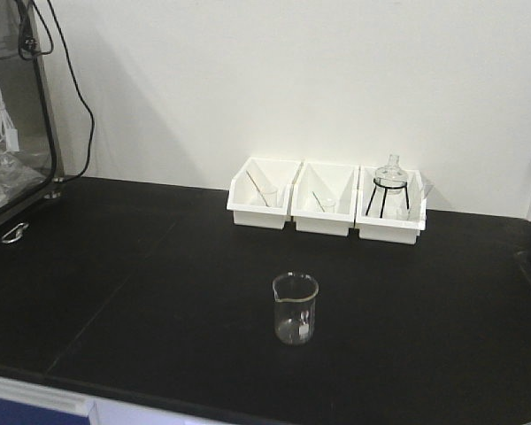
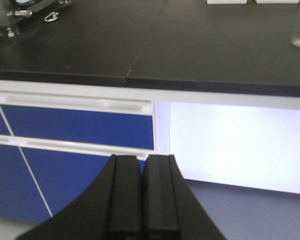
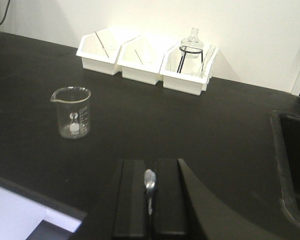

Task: Grab transparent chemical and place on left bench

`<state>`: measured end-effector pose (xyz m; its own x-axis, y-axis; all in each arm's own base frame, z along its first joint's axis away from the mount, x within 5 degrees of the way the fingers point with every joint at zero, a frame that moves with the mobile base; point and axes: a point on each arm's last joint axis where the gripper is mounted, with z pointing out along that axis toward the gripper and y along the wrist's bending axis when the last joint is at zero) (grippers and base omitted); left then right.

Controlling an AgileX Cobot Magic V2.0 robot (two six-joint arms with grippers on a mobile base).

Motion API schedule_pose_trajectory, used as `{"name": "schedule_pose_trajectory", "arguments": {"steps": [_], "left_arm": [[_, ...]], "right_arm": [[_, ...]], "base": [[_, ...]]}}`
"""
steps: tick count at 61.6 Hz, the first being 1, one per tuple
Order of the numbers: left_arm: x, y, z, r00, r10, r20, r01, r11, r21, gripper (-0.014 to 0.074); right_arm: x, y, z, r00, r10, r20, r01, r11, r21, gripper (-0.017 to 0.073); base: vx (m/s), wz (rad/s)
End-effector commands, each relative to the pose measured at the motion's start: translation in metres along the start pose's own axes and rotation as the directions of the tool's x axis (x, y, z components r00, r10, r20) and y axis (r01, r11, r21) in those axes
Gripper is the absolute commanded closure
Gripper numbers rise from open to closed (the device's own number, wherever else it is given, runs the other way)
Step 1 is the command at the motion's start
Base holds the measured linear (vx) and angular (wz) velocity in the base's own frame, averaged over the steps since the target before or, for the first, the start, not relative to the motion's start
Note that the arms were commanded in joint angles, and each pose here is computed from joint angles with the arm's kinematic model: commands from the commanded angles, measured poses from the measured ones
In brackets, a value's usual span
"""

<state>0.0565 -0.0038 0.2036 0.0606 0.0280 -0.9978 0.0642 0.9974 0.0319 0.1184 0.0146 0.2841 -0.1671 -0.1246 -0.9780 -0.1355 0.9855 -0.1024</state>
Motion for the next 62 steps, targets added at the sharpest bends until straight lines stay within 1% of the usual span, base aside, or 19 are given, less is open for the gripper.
{"name": "schedule_pose_trajectory", "arguments": {"steps": [1, 33, 62], "left_arm": [[-0.0028, 0.0001, -0.0013, 0.997, -0.009, 0.081, 0.009, 1.000, -0.002, 0.0597], [-0.0028, 0.0001, -0.0013, 0.997, -0.009, 0.081, 0.009, 1.000, -0.002, 0.0597], [-0.0028, 0.0001, -0.0013, 0.997, -0.009, 0.081, 0.009, 1.000, -0.002, 0.0597]], "right_arm": [[-0.0166, -0.0003, -0.0018, 0.994, -0.013, 0.105, 0.014, 1.000, -0.004, 0.0564], [-0.0166, -0.0003, -0.0018, 0.994, -0.013, 0.105, 0.014, 1.000, -0.004, 0.0564], [-0.0174, -0.0002, -0.0019, 0.993, -0.012, 0.114, 0.013, 1.000, -0.005, 0.0564]], "base": [[0.34, -0.02], [0.29, -0.08], [0.16, -0.01]]}}
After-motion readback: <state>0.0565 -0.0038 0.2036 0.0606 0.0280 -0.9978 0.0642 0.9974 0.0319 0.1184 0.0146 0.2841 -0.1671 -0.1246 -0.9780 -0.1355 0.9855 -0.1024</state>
